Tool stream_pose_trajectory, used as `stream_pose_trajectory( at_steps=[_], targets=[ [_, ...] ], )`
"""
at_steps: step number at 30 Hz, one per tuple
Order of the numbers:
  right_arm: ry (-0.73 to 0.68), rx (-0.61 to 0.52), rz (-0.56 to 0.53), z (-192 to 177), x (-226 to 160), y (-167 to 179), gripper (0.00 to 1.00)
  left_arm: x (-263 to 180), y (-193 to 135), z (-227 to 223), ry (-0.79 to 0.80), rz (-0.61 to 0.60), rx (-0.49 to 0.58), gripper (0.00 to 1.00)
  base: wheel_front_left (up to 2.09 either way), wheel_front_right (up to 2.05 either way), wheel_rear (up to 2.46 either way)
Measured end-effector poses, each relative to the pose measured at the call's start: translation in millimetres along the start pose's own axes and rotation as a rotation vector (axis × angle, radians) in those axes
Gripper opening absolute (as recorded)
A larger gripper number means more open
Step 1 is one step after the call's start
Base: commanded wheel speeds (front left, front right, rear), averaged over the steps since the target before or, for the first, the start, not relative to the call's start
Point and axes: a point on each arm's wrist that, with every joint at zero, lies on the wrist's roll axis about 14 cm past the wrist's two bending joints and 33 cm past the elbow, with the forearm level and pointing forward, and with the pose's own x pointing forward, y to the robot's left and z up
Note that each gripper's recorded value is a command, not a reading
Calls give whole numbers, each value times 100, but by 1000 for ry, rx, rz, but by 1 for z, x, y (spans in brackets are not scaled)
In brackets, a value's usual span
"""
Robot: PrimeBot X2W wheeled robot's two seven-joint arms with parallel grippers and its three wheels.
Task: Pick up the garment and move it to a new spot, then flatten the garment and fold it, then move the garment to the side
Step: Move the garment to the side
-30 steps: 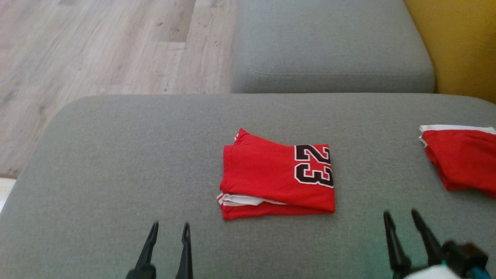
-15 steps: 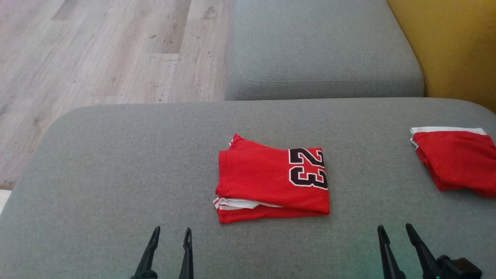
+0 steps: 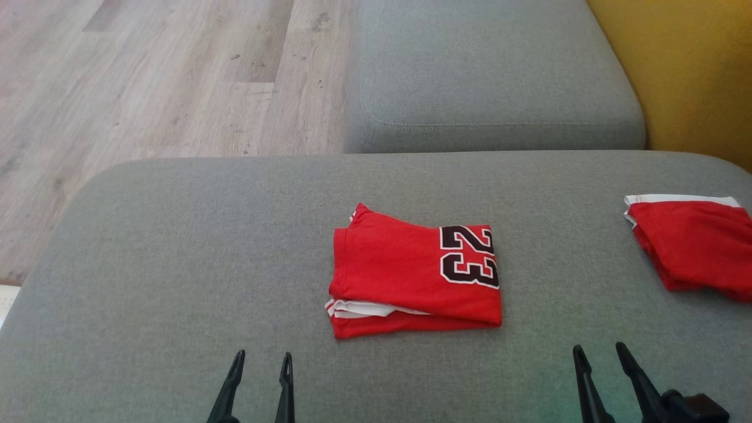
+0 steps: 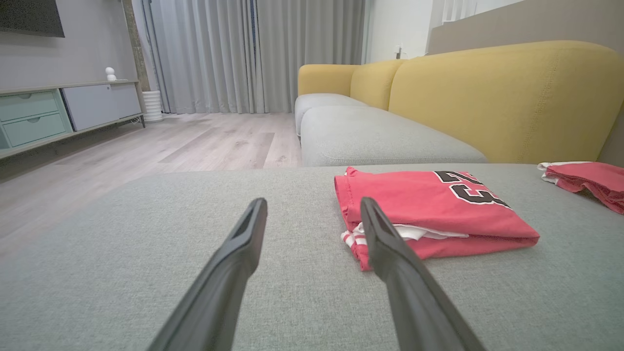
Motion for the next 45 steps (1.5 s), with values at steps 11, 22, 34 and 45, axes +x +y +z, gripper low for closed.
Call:
stream_pose_trajectory(
  at_steps=[11,22,34,45],
  targets=[
    [20,1,7,-4,4,1,100,-1,2,-6,18,6,5,100,0,0,0],
    [139,46,24,-38,15,6,100,5,4,-19,74,31,-8,100,0,0,0],
    [333,283,98,-45,114,23,100,38,2,-24,105,30,-23,100,0,0,0],
    [511,385,152,-75,142,46,0,43,13,-34,142,78,-24,100,0,0,0]
  ],
)
